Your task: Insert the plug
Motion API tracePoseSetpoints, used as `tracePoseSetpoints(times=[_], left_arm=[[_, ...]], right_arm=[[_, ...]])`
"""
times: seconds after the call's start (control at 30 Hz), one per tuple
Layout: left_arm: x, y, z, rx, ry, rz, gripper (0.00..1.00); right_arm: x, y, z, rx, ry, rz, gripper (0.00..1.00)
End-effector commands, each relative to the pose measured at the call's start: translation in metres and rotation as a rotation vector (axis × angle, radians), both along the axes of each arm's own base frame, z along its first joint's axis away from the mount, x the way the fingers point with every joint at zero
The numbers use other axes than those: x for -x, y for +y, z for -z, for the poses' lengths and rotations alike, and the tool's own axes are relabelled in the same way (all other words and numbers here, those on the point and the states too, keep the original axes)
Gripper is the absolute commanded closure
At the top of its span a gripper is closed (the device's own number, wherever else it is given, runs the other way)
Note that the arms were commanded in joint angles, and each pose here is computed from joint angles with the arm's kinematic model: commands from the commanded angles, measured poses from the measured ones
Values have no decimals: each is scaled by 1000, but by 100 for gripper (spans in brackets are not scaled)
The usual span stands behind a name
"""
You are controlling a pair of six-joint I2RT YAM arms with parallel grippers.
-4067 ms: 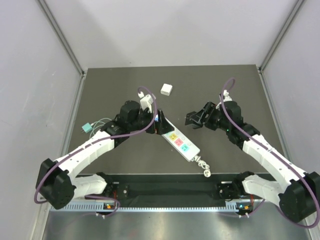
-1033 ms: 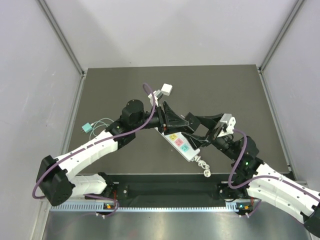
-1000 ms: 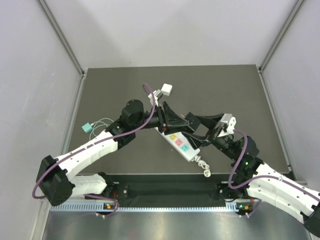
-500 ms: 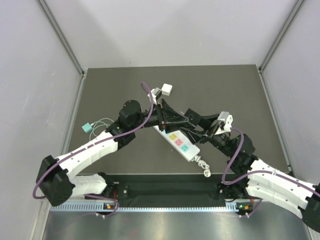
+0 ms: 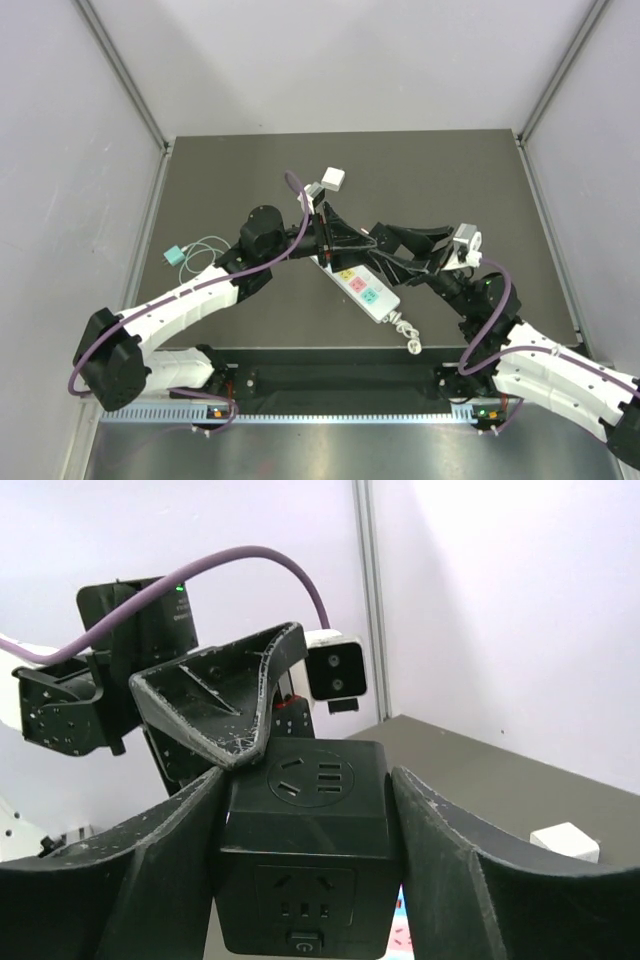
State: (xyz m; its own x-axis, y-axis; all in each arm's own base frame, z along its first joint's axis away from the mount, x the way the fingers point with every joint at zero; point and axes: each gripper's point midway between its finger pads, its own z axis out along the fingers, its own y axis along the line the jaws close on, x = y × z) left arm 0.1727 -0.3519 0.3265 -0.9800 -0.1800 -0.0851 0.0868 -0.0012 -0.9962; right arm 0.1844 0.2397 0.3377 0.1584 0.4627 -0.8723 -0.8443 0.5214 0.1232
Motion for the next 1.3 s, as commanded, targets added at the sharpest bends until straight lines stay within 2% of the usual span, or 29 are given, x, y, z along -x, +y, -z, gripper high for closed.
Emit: tracePoseSetpoints(times=[0.0, 0.1, 0.27, 0.37, 0.4, 0.43, 0.47, 0.5, 0.53, 0.63, 0.67, 0.7, 0.8, 0.83, 0.87, 0.93, 1.0, 1.03, 1.07, 1.1, 1.13, 1.2, 1.27], left_arm=[[3, 3, -24, 75, -69, -3, 100], [3, 1, -23, 72, -64, 6, 100], [0, -2, -21, 63, -51, 6, 100], [-1, -3, -19, 39, -57, 2, 100], [-2, -3, -16, 36, -52, 2, 100], [-2, -3, -18, 44, -58, -1, 100], [-3, -3, -15, 41, -49, -4, 94], [-3, -3, -14, 40, -45, -5, 84], [-4, -3, -14, 41, -50, -10, 60], [-8, -3, -8, -20, -95, -28, 30], [-10, -3, -6, -43, -113, -32, 27], [-11, -2, 0, -106, -131, -31, 18], [-15, 7, 6, -204, -166, -53, 14], [-19, 12, 1, -206, -186, -76, 11], [-19, 17, 3, -226, -182, -81, 1], [-25, 29, 1, -245, -199, -108, 1], [-29, 40, 1, -264, -223, -129, 1], [-39, 51, 9, -304, -202, -162, 2], [-44, 59, 14, -339, -223, -178, 1], [-55, 77, 26, -395, -189, -220, 1], [-61, 88, 35, -437, -178, -245, 2], [-82, 120, 51, -530, -171, -337, 1], [-83, 141, 71, -602, -144, -356, 1]], right_arm=[[3, 4, -11, -6, -3, -16, 36], [1, 4, -5, 3, 13, -13, 23], [3, 3, -4, 7, 13, -15, 22], [2, 3, -5, 12, 15, -9, 50], [1, 3, -4, 16, 22, -6, 66], [0, 3, -3, 21, 24, -4, 73], [0, 4, -6, 20, 24, -4, 79], [-2, 3, -5, 22, 37, 4, 93], [-5, 4, -1, 35, 64, 10, 100], [-15, 0, 10, 56, 188, 53, 100], [-18, -5, -1, 45, 213, 67, 100], [-26, -13, -2, 15, 288, 109, 100], [-27, -22, -2, 51, 411, 89, 100], [-26, -24, -3, 60, 441, 77, 100], [-30, -30, -5, 82, 488, 91, 100], [-27, -31, -4, 100, 576, 62, 100], [-32, -40, 2, 111, 729, 101, 100], [-40, -47, -2, 94, 798, 142, 100], [-33, -46, 10, 93, 923, 116, 100], [-31, -44, 11, 88, 981, 94, 100], [-31, -40, 7, 74, 1045, 59, 100], [-11, -22, 1, 42, 1193, -136, 100], [6, -7, -2, 27, 1321, -295, 100]])
